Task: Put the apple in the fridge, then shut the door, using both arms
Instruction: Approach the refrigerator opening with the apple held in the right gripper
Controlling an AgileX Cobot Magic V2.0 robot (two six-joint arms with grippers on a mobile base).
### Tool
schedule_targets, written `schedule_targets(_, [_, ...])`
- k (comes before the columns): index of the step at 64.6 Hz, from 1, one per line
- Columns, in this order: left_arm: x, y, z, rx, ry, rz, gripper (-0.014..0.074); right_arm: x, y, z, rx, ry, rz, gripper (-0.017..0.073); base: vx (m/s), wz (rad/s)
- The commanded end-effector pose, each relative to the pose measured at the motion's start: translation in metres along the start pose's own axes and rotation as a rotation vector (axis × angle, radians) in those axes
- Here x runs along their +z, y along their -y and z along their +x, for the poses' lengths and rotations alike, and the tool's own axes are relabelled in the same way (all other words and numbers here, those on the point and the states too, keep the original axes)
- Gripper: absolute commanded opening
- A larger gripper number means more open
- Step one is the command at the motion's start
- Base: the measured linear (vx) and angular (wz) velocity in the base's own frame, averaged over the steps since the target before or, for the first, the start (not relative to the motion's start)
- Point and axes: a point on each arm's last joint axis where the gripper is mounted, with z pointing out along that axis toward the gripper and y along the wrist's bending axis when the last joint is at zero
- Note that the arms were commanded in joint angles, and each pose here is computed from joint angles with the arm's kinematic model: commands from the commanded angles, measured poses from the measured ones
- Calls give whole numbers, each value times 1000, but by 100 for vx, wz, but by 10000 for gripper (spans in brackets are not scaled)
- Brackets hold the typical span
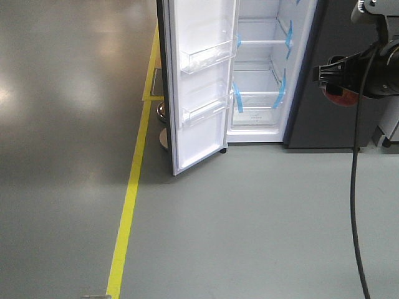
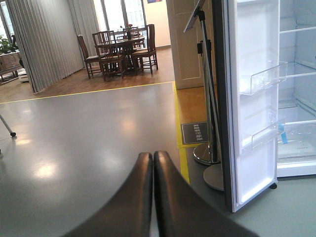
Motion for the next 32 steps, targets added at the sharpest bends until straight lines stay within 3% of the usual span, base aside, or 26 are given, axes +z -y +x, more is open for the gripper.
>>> schedule_targets(1, [0, -1, 2, -10, 56, -12, -5, -22, 1, -20, -14, 142, -7, -8, 15, -2])
schedule_targets(32, [0, -1, 2, -10, 56, -12, -5, -22, 1, -20, -14, 141, -7, -8, 15, -2])
